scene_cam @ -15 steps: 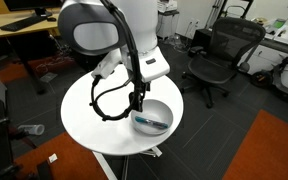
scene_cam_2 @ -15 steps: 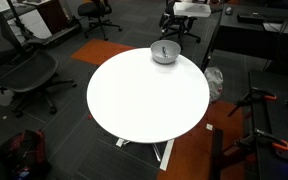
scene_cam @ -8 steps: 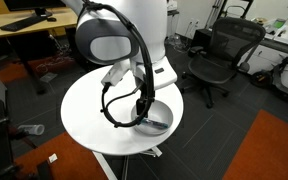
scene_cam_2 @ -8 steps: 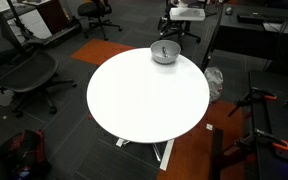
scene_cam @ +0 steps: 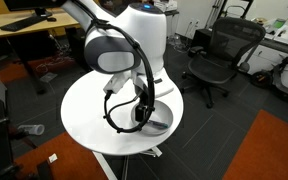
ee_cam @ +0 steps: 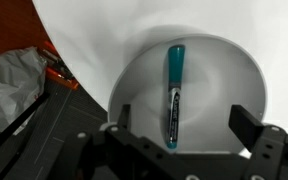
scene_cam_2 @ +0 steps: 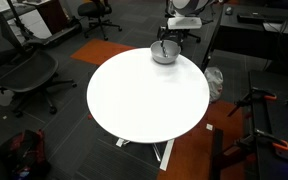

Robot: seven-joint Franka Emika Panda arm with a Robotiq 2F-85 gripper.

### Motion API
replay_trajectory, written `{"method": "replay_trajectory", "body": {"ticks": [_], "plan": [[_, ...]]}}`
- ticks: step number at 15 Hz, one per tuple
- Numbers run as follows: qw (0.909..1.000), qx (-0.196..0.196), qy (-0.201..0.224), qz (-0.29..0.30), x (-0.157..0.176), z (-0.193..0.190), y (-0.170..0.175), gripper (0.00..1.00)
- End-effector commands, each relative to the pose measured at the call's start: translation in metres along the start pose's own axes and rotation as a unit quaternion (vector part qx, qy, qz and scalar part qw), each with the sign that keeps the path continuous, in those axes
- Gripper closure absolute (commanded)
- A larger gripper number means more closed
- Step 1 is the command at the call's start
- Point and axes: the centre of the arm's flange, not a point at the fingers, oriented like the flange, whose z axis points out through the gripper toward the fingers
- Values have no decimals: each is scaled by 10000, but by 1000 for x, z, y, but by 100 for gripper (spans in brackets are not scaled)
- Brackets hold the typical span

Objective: Pick the marker from the bowl and put it on the table

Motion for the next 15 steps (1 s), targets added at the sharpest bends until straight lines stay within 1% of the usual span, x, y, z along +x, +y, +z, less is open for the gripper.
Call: {"method": "replay_trajectory", "body": {"ticks": [1,7,15], "plan": [[9999,-38,-128,17,0,12,-8,0],[9999,-91,-80,-3,7,27,-10,0],[9999,-148,-70,-35,30,43,-19,0]]}}
